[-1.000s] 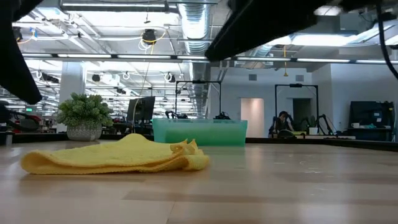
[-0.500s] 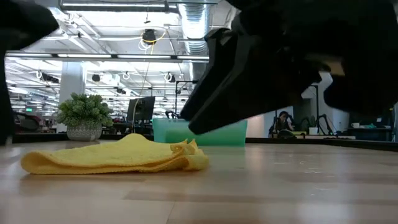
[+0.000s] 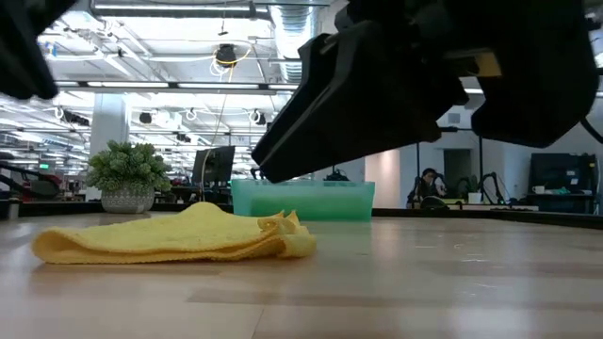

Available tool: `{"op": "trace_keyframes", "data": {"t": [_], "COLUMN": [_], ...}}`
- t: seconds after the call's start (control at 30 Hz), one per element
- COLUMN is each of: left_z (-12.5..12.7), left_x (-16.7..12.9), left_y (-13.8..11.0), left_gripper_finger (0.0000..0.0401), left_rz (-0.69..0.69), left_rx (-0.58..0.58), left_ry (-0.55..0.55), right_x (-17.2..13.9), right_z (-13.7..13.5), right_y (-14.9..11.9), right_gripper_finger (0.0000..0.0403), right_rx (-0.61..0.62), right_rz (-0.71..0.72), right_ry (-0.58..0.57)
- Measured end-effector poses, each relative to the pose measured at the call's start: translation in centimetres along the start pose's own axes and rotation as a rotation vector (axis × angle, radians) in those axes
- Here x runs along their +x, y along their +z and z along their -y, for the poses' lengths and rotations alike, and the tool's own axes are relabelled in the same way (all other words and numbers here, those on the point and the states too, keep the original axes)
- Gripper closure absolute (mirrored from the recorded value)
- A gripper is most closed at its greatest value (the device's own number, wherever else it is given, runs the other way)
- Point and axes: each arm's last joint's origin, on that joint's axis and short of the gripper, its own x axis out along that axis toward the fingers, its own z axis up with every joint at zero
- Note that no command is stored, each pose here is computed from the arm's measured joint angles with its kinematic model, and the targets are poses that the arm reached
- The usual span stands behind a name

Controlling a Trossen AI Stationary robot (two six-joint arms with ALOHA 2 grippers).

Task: Roll microfiber towels into tight, uniform cylinder then place into a basket
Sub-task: Fold the yellow microfiber cloth

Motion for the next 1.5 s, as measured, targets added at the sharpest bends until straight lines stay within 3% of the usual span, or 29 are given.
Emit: {"op": "trace_keyframes", "data": {"t": [0.33, 0.6, 0.93, 1.2, 1.5], "left_z": [-0.4, -0.8, -1.0, 0.4, 0.0], "left_x": [2.4, 3.6, 3.9, 6.7, 8.3], "left_y": [0.7, 1.6, 1.7, 0.1, -0.5], "left_gripper_finger": [0.0301, 0.0254, 0.025, 0.025, 0.025], "left_rz": [-0.06, -0.057, -0.04, -0.093, -0.159], "left_rx": [-0.036, -0.016, -0.001, 0.084, 0.056], "left_ry": [-0.136, -0.205, -0.162, -0.111, -0.05], "right_x": [0.5, 0.7, 0.7, 2.5, 2.7], "right_z": [1.1, 1.7, 1.6, 0.7, 1.5], "right_y": [-0.2, -0.4, -0.6, -2.0, -2.5], "right_gripper_finger": [0.0233, 0.0233, 0.0233, 0.0233, 0.0233], "right_rx": [0.009, 0.007, 0.001, -0.023, 0.031], "right_rz": [0.009, -0.003, -0.022, -0.064, -0.102], "right_ry": [0.11, 0.111, 0.118, 0.118, 0.111]}}
